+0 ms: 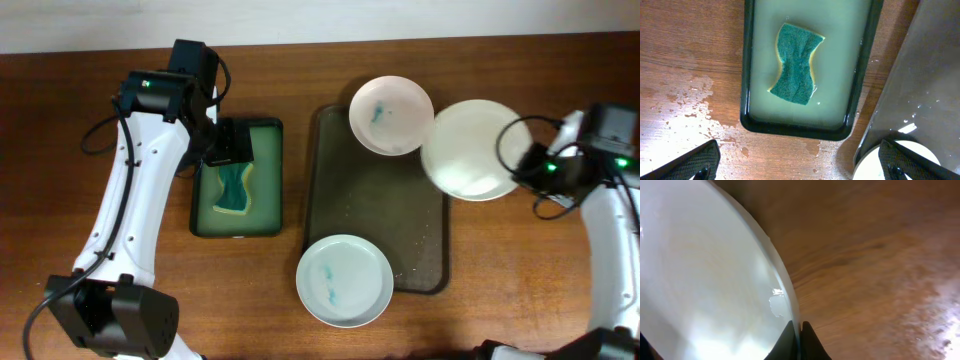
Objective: Clean dirty plates on tray and stack at the side
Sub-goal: 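Lift the cleaned plate and move it right off the tray, then release the plate right of the tray, reach to the bottom plate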
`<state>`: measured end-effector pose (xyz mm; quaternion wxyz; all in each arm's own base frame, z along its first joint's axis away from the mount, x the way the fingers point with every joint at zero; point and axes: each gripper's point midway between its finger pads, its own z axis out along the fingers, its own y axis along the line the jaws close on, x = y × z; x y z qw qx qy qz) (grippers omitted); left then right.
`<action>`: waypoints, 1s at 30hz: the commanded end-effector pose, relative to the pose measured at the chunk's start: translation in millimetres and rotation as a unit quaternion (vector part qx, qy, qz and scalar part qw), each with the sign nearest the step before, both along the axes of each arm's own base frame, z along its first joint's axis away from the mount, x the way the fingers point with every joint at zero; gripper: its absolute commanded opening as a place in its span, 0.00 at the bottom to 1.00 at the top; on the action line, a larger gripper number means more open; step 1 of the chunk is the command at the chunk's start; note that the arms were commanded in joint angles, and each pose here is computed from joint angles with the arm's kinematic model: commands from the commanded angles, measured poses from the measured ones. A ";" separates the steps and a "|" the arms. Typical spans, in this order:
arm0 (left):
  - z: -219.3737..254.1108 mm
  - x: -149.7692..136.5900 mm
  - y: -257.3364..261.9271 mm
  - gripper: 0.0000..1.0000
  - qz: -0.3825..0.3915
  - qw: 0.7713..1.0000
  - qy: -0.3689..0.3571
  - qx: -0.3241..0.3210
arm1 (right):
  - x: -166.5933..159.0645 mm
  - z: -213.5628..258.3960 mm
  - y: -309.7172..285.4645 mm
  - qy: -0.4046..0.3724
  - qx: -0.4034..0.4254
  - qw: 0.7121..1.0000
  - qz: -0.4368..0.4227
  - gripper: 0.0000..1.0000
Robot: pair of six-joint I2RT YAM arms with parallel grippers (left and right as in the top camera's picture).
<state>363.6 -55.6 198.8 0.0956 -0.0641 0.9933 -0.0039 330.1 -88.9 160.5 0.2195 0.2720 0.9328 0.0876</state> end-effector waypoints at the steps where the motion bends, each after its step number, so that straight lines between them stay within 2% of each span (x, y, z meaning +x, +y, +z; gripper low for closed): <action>1: 1.7 0.3 0.0 0.99 -0.001 1.000 -0.002 -0.002 | -1.1 -14.5 -27.9 0.020 0.023 0.999 -0.043 0.04; 8: 1.7 0.3 -0.1 0.99 -0.002 1.000 -0.002 -0.002 | -19.7 -93.5 -80.8 0.140 0.002 0.984 -0.109 0.04; 12: 1.7 0.3 0.0 0.99 -0.001 1.000 -0.002 -0.002 | -43.4 -125.0 -111.4 0.177 0.032 0.971 -0.160 0.04; 14: 1.7 0.3 0.0 0.99 -0.001 1.000 -0.002 -0.002 | -45.1 -127.0 -108.7 0.165 0.074 0.971 -0.154 0.28; 16: 1.7 0.3 -0.1 0.99 -0.001 1.000 -0.002 -0.002 | -33.5 -110.2 -90.8 0.116 0.130 0.978 -0.116 0.33; 17: 1.7 0.3 -0.1 0.99 -0.002 1.000 -0.002 -0.002 | -25.6 -97.6 -86.2 0.087 0.139 0.981 -0.104 0.39; 20: 1.7 0.3 -0.1 0.99 -0.002 1.000 -0.002 -0.002 | -9.9 -45.1 -65.4 0.013 0.120 0.991 -0.061 0.47; 23: 1.7 0.3 -0.1 0.99 -0.002 1.000 -0.002 -0.002 | -5.8 9.8 -17.7 -0.044 0.084 0.995 0.022 0.48; 24: 1.7 0.3 -0.1 0.99 -0.002 1.000 -0.002 -0.002 | -10.2 26.1 10.9 -0.054 0.067 0.993 0.076 0.48; 27: 1.7 0.3 -0.2 0.99 -0.002 1.000 -0.002 -0.002 | -47.9 32.1 97.0 0.008 0.076 0.978 0.193 0.48; 30: 1.7 0.3 0.0 0.99 -0.001 1.000 -0.002 -0.002 | -93.0 11.2 146.6 0.110 0.070 0.951 0.279 0.48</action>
